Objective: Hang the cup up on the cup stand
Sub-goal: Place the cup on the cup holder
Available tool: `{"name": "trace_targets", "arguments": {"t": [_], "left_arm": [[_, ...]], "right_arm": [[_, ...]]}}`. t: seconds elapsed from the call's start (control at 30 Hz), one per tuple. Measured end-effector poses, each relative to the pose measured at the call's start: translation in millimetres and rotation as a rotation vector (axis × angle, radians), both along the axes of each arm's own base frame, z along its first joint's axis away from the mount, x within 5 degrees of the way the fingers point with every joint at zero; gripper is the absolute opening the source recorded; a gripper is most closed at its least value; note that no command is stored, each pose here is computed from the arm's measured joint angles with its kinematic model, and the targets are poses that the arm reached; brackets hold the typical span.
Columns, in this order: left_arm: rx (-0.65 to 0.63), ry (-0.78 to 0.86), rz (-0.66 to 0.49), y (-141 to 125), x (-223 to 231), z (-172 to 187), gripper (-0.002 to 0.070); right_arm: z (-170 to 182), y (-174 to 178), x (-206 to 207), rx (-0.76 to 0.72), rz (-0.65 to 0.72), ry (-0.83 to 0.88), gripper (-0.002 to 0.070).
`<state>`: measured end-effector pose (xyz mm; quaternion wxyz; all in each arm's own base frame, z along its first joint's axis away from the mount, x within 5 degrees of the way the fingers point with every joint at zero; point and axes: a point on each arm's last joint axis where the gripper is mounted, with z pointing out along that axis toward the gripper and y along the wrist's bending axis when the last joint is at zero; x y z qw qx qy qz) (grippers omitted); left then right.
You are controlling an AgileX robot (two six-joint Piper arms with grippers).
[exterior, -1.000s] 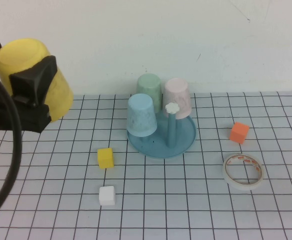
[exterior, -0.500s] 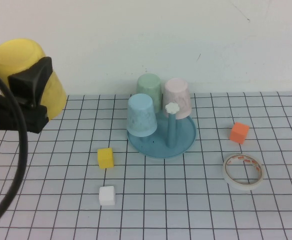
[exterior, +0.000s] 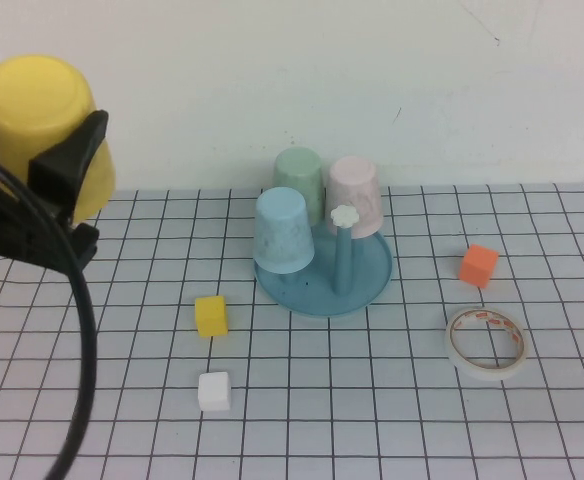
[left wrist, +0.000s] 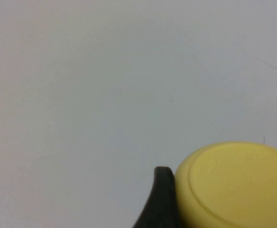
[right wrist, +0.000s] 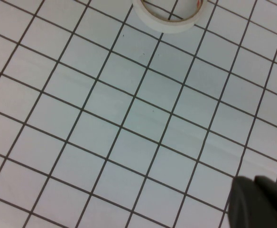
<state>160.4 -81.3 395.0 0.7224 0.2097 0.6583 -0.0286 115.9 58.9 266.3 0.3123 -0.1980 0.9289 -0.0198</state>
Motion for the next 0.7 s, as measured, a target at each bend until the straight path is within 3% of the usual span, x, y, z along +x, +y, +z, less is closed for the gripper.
{"name": "trace_targets", "arguments": {"t": [0.13,0.3,0.5,0.7], "left_arm": [[-0.126,0.008,-0.106,-8,-4,4,0.0545],[-0.249,0.144,-0.244,-23,-4,-2,0.0545],[-0.387,0.389,-0.224,-43,23,-31,0.0545],[-0.447,0.425,-0.146,-58,57,-57,0.0545]], "right_arm": [[0,0,0,0.0,0.0,0.0,0.0],[0,0,0,0.0,0.0,0.0,0.0],[0,0,0,-0.001,0.001,0.0,0.0],[0,0,0,-0.001,0.001,0.0,0.0]]}}
